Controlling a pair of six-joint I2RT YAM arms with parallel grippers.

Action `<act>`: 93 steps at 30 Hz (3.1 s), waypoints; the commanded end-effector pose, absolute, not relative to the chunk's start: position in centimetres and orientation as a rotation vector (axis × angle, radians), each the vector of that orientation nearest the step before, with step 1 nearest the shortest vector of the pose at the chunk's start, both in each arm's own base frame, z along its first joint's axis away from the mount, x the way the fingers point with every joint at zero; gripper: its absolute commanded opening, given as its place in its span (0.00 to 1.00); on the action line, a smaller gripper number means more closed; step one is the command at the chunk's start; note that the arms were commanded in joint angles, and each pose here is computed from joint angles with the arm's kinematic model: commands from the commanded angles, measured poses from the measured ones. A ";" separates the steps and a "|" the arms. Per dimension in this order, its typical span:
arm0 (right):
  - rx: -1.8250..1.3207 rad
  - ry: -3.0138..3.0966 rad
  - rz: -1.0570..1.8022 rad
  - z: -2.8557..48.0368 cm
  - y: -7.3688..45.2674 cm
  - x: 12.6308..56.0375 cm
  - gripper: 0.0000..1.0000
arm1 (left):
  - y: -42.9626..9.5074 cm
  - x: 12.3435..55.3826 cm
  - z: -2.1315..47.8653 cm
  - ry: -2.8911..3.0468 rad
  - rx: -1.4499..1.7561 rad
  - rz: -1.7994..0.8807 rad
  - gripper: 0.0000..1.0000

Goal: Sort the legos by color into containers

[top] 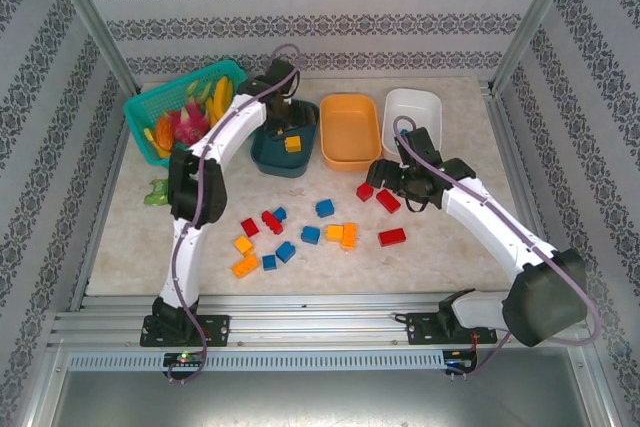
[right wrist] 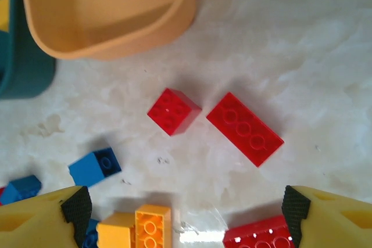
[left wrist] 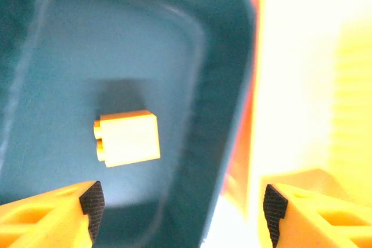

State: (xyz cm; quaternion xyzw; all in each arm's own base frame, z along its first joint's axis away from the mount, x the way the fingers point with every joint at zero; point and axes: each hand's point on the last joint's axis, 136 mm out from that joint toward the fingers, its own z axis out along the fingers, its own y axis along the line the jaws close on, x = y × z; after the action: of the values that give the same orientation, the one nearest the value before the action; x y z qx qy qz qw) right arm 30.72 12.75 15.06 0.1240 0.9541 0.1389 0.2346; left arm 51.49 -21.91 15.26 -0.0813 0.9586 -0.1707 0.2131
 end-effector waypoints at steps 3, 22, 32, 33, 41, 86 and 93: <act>0.299 2.682 0.313 14.3 13.1 30.9 0.83 | -23.5 46.8 22.9 2.521 -0.132 -0.594 0.79; -0.049 3.075 -0.024 7.0 10.5 29.8 0.82 | -25.0 27.5 23.3 2.420 0.169 -0.853 0.84; -0.212 3.148 -0.176 3.8 8.8 31.6 0.75 | -23.9 26.4 24.1 2.400 0.148 -0.844 0.85; -0.221 3.145 -0.150 3.6 9.0 31.8 0.73 | -23.9 26.5 24.2 2.398 0.147 -0.843 0.85; -0.323 3.162 -0.032 2.3 10.5 33.0 0.62 | -24.0 26.4 24.0 2.405 0.143 -0.842 0.85; 0.083 2.818 0.281 9.7 19.7 50.0 0.26 | -24.7 44.3 29.8 2.316 -0.112 -0.845 0.87; 0.160 2.905 0.338 5.5 19.7 52.0 0.29 | -24.3 45.4 28.9 2.333 -0.131 -0.829 0.87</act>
State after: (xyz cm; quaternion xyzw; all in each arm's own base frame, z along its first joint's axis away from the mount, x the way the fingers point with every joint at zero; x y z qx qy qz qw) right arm 52.62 19.80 6.00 0.0345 0.9845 0.1017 0.1390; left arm 45.15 -24.73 28.14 -0.0546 0.8911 -0.3163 0.3207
